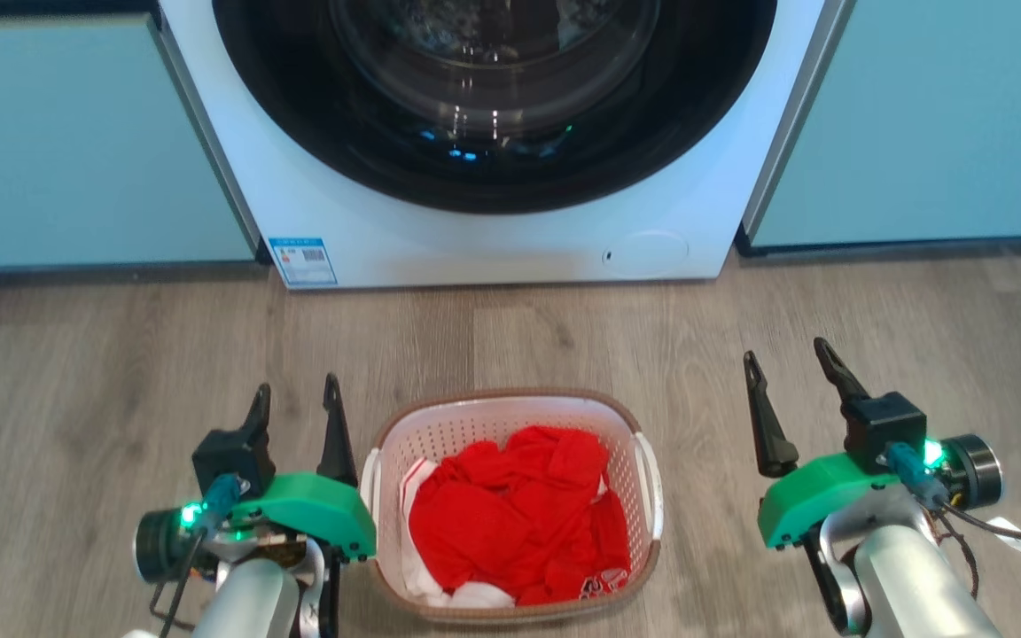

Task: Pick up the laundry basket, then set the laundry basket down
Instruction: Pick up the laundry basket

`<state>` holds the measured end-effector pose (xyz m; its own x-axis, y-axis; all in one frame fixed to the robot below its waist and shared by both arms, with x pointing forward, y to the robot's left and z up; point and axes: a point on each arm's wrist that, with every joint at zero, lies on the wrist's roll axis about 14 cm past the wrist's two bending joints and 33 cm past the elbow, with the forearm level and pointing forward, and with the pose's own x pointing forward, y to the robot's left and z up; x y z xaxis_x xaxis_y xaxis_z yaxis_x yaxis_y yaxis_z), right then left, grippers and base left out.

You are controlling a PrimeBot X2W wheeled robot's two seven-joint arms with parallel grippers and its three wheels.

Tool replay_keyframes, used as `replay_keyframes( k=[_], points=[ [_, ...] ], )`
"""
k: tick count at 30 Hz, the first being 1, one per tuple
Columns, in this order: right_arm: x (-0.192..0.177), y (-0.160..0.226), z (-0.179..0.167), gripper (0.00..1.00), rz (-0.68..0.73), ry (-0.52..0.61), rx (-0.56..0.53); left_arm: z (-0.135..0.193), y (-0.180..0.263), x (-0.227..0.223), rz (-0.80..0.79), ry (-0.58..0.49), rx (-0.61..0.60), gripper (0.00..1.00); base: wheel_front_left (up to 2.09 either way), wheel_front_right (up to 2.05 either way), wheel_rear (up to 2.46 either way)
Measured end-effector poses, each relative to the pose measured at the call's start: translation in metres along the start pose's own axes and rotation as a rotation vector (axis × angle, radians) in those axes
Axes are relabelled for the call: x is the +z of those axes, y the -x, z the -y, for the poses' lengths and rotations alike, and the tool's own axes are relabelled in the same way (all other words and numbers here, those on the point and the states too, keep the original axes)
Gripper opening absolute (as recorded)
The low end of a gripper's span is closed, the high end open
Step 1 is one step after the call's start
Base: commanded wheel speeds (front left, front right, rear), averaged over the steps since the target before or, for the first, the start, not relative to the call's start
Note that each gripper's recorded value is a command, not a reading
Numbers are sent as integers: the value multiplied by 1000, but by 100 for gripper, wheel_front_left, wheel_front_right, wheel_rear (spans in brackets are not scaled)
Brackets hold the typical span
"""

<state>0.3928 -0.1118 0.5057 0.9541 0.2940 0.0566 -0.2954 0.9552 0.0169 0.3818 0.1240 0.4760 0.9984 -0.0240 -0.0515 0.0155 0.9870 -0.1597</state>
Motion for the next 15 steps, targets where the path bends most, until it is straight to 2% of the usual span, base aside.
replay_keyframes(
  k=[6,15],
  points=[
    [-36,-4,2,100,-106,-13,8,-4,-5,-40,-126,2,7,100,0,0,0],
    [-86,-42,3,100,-235,-38,58,-17,-39,-95,-301,5,35,100,0,0,0]
  ],
)
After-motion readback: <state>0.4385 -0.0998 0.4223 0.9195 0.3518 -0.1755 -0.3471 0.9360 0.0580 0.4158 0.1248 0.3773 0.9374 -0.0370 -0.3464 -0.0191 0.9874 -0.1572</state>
